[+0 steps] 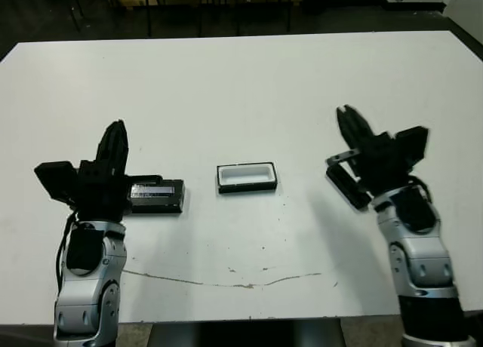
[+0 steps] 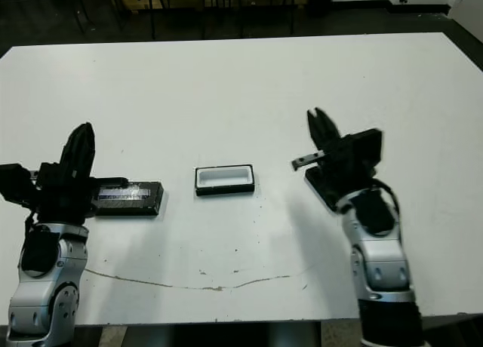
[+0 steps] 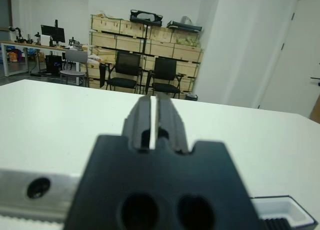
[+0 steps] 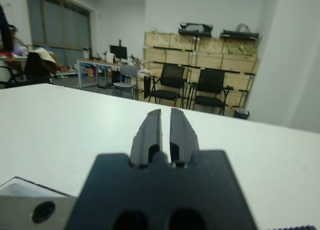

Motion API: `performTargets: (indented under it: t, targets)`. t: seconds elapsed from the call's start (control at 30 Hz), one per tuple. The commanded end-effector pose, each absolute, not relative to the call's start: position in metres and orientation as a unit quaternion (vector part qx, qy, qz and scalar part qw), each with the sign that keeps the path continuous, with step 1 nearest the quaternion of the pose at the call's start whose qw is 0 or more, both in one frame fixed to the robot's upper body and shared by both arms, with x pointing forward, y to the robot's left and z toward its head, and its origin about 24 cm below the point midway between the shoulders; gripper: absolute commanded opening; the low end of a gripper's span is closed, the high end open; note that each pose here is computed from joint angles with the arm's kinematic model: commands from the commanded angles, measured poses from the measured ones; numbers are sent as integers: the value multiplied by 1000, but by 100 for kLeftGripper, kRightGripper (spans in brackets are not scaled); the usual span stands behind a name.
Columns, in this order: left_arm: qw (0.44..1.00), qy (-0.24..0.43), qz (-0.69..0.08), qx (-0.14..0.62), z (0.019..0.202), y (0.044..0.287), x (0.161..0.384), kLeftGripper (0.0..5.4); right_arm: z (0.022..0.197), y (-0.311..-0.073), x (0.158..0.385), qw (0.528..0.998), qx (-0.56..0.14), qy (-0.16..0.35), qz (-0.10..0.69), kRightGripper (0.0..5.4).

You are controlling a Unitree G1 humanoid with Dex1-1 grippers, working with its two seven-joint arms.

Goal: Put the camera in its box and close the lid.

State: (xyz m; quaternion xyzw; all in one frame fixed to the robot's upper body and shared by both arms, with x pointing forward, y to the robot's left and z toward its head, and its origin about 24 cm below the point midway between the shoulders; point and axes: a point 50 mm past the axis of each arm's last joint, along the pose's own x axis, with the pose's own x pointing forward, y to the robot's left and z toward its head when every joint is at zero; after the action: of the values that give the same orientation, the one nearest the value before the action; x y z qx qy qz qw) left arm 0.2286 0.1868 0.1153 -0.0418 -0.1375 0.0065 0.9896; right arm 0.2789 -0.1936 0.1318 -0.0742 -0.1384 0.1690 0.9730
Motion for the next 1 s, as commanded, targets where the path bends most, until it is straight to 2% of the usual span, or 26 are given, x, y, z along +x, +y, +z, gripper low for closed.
performTargets:
  t: [0.03,0.17,0.33,0.43,0.57,0.67,1.0]
  targets:
    - [991,-129,7,-41,112,187,228,1,140,-213,276,974,-99,-117,168,0]
    - [991,-128,7,-42,112,187,227,1,146,-232,270,973,-118,-105,171,0]
    - [991,-126,7,-45,111,187,227,1,147,-246,260,972,-124,-40,198,0]
    - [991,-126,6,-46,111,187,227,0,146,-251,254,963,-146,14,225,31]
    - [991,-125,4,-42,110,187,227,0,140,-252,249,952,-149,47,262,95]
    - [991,-125,3,-40,111,188,227,0,134,-252,246,948,-146,51,278,148]
    - [992,-122,4,-37,110,188,228,0,107,-254,240,948,-128,94,274,326]
